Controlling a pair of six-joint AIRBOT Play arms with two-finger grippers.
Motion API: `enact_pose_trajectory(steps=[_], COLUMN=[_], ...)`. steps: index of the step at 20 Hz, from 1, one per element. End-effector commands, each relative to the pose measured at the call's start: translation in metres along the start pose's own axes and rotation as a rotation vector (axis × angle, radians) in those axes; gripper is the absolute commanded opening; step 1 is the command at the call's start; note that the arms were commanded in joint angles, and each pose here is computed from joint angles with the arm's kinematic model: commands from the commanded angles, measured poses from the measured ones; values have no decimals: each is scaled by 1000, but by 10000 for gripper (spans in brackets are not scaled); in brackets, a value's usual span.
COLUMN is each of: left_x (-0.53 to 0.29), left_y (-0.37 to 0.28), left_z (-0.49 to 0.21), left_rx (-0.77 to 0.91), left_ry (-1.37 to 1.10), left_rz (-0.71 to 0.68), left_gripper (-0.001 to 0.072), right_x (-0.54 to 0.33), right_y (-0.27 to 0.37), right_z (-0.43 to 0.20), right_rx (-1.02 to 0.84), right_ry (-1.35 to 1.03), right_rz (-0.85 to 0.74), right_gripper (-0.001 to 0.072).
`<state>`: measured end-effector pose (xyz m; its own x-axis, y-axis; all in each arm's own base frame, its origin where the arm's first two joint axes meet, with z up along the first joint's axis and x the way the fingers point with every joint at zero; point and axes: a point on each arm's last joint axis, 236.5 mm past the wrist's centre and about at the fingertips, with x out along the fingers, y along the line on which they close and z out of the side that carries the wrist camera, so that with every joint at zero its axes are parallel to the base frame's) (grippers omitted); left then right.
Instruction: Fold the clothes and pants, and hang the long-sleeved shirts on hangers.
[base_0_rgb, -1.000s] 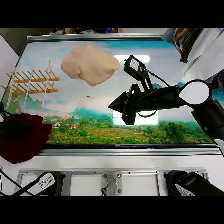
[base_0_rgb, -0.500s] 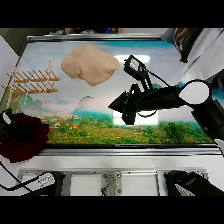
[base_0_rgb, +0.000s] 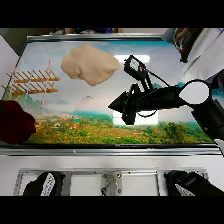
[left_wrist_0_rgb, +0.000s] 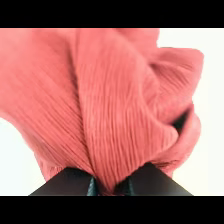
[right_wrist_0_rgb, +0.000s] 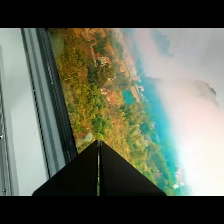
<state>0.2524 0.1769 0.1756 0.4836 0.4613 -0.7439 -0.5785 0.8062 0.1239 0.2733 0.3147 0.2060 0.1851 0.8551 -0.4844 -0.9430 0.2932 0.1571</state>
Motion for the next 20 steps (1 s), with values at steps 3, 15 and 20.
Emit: enact_pose_trajectory(steps=[3, 15, 20], left_x=[-182, -280, -282], left_y=[-2, -158, -265], left_z=[30, 80, 62], left_rx=[2, 246, 470], left_ry=[-381, -434, -347], left_rz=[-163, -766, -917], left_gripper=[26, 27, 27], right_x=[0, 0, -31], right_y=[0, 10, -28], right_z=[0, 11, 26], right_rx=[0, 35, 119], right_ry=[0, -47, -127], right_rz=[1, 45, -111], right_gripper=[34, 34, 30])
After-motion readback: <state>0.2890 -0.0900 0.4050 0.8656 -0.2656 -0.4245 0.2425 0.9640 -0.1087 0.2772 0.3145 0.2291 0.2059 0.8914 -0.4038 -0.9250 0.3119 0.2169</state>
